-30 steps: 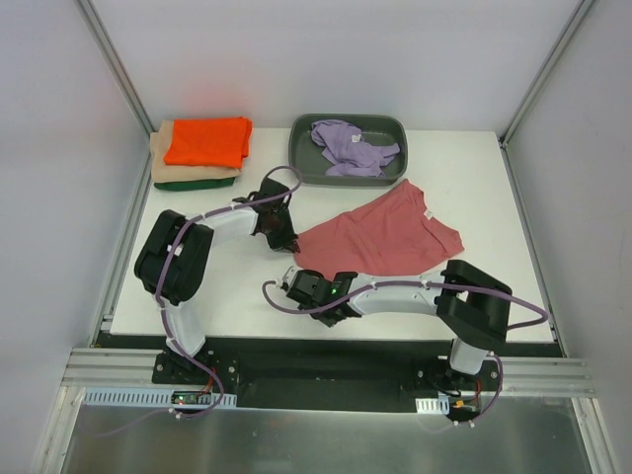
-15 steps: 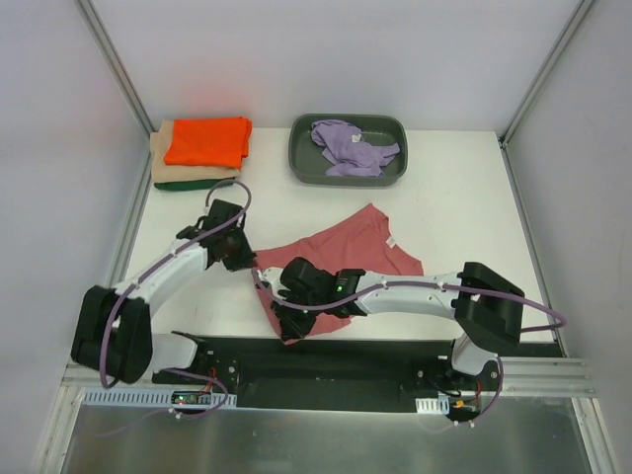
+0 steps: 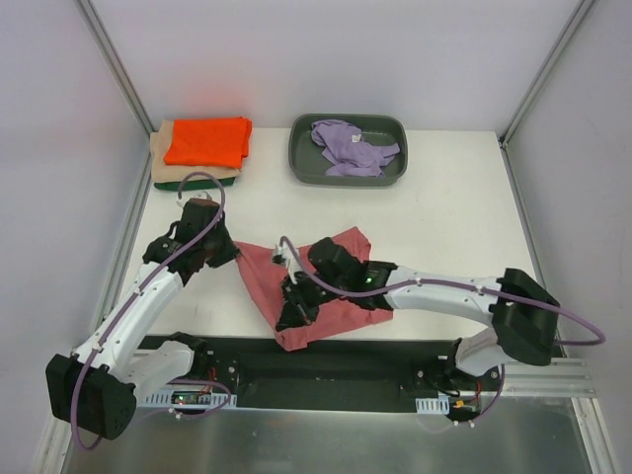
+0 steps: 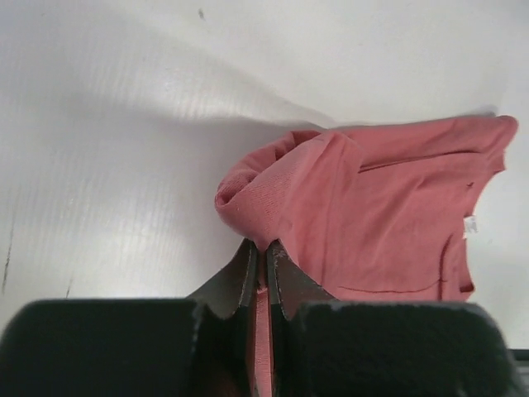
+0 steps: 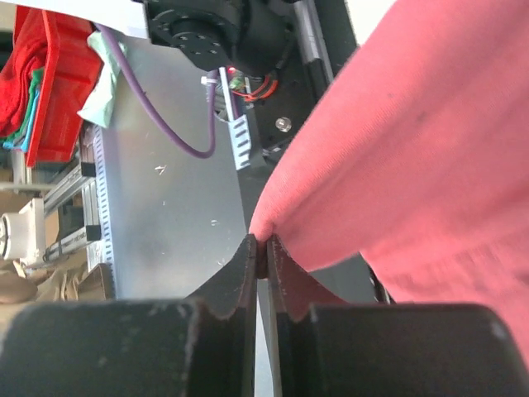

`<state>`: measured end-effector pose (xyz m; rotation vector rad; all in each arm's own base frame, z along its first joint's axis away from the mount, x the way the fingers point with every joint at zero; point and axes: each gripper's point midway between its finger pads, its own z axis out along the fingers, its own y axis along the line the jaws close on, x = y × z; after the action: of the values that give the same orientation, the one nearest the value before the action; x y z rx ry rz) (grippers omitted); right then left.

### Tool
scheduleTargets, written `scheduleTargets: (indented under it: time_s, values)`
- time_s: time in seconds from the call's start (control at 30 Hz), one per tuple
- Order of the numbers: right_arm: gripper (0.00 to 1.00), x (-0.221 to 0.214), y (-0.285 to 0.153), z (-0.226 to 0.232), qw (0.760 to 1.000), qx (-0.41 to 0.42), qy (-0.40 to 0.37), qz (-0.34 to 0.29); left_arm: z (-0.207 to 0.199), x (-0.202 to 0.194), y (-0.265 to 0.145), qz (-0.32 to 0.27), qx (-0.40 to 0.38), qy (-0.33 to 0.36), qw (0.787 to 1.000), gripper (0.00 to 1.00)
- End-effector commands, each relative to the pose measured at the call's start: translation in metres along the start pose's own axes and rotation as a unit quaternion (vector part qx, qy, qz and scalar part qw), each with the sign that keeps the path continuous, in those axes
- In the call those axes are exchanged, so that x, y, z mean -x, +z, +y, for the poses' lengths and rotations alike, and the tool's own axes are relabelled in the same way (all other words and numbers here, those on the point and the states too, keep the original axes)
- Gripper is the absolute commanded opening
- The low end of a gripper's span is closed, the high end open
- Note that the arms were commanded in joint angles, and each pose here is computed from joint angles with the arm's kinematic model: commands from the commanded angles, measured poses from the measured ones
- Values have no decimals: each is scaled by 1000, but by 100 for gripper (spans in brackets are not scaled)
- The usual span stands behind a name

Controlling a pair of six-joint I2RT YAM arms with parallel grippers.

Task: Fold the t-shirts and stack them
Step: Fold the long partially folded tshirt into a neat square

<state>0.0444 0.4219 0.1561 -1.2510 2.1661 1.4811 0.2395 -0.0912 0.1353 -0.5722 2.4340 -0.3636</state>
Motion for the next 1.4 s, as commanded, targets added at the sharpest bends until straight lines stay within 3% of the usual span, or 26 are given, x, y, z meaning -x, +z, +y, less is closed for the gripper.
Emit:
scheduleTargets:
  time_s: [0.0,0.37,0.67,0.87,1.37]
  values:
    - [3,2,-38,5,999,13,12,-44,-44,29,-10,-24,-66,-9,997,0]
    - [4,-42,-119,-55,985,-106,85,-103,-145,21,4,5,-146,50,988,0]
    - [5,-75,-177,-99,954,-233,132,-137,-205,19,28,26,-163,74,984,0]
    - [5,-92,-190,-123,936,-262,189,-143,-231,3,50,53,-165,101,980,0]
    - [7,-110,-186,-122,918,-245,259,-172,-275,-37,106,104,-171,161,966,0]
